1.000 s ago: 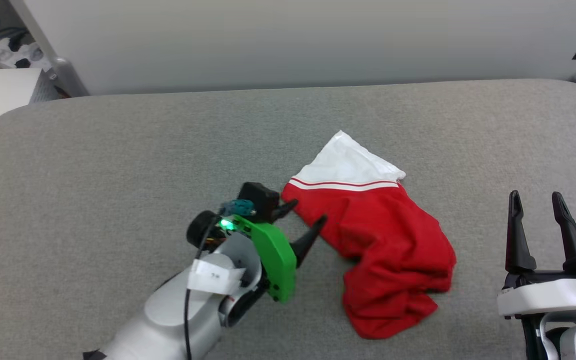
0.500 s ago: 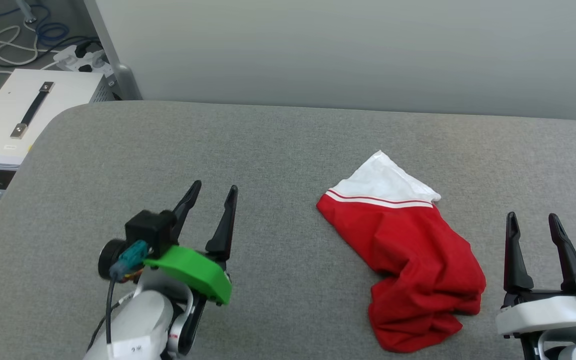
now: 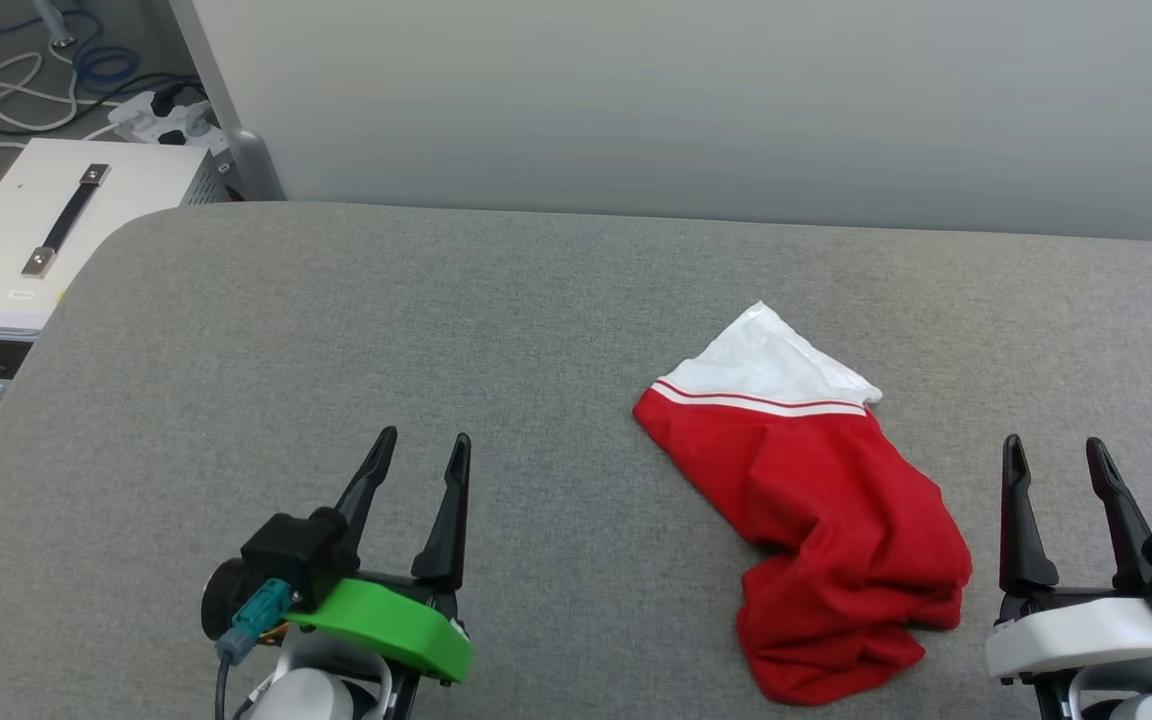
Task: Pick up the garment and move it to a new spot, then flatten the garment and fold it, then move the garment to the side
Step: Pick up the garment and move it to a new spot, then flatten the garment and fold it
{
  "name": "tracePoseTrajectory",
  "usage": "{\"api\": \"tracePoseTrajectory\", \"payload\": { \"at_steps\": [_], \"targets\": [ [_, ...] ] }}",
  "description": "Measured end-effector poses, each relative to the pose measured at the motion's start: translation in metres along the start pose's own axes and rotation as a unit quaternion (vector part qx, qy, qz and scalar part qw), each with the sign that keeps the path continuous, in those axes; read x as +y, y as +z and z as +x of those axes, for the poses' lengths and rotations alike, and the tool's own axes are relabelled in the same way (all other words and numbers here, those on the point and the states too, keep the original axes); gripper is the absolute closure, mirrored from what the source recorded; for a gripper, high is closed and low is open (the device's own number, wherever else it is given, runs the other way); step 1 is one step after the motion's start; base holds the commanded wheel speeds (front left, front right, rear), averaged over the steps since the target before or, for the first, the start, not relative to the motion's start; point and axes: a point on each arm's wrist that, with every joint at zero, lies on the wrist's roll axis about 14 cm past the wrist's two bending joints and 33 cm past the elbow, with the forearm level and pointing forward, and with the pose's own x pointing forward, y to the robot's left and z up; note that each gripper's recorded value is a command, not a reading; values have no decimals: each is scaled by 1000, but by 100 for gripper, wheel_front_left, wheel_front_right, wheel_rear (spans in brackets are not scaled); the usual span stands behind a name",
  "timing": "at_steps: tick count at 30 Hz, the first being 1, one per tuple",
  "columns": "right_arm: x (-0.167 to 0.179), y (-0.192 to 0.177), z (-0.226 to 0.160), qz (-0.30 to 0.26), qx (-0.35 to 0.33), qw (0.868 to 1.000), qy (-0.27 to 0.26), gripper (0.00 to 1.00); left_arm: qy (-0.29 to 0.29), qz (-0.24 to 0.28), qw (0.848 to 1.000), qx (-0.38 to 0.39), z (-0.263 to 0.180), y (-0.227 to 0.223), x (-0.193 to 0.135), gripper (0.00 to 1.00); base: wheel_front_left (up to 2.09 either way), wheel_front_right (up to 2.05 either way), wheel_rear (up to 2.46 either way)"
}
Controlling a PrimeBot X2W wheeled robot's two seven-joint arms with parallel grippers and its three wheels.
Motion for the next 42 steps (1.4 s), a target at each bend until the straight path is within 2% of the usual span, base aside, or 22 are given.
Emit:
{"api": "tracePoseTrajectory", "payload": {
  "at_steps": [9, 15, 17, 19, 24, 26, 28, 30, 32, 35, 42],
  "targets": [
    [4, -13, 2, -1, 24, 1000, 6, 0, 9, 0, 1000, 3, 0, -4, 4, 0, 0, 0, 0],
    [18, -31, 27, -26, 101, 993, 59, 0, 24, -3, 1000, 12, 1, -12, 12, 0, 0, 0, 0],
    [21, -38, 43, -46, 145, 985, 86, 0, 26, -6, 1000, 15, 5, -14, 13, 0, 0, 0, 0],
    [25, -46, 57, -66, 189, 974, 110, 0, 29, -5, 999, 15, 9, -15, 15, 0, 0, 0, 0],
    [38, -68, 90, -87, 314, 929, 174, 0, 51, -20, 998, 18, 15, -18, 30, 0, 0, 0, 0],
    [41, -74, 105, -83, 353, 913, 185, 0, 55, -25, 998, 18, 18, -19, 33, 0, 0, 0, 0],
    [43, -87, 115, -89, 403, 890, 194, 0, 61, -29, 998, 17, 21, -19, 37, 0, 0, 0, 0],
    [45, -98, 125, -87, 437, 873, 198, 0, 68, -26, 997, 23, 21, -22, 43, 0, 0, 0, 0],
    [51, -108, 135, -84, 464, 858, 203, 0, 79, -25, 996, 29, 20, -26, 50, 0, 0, 0, 0],
    [59, -130, 144, -81, 513, 829, 208, 0, 94, -27, 995, 33, 19, -28, 61, 0, 0, 0, 0],
    [74, -175, 154, -91, 574, 784, 219, 0, 124, -24, 991, 49, 13, -37, 77, 0, 0, 0, 0]
  ]
}}
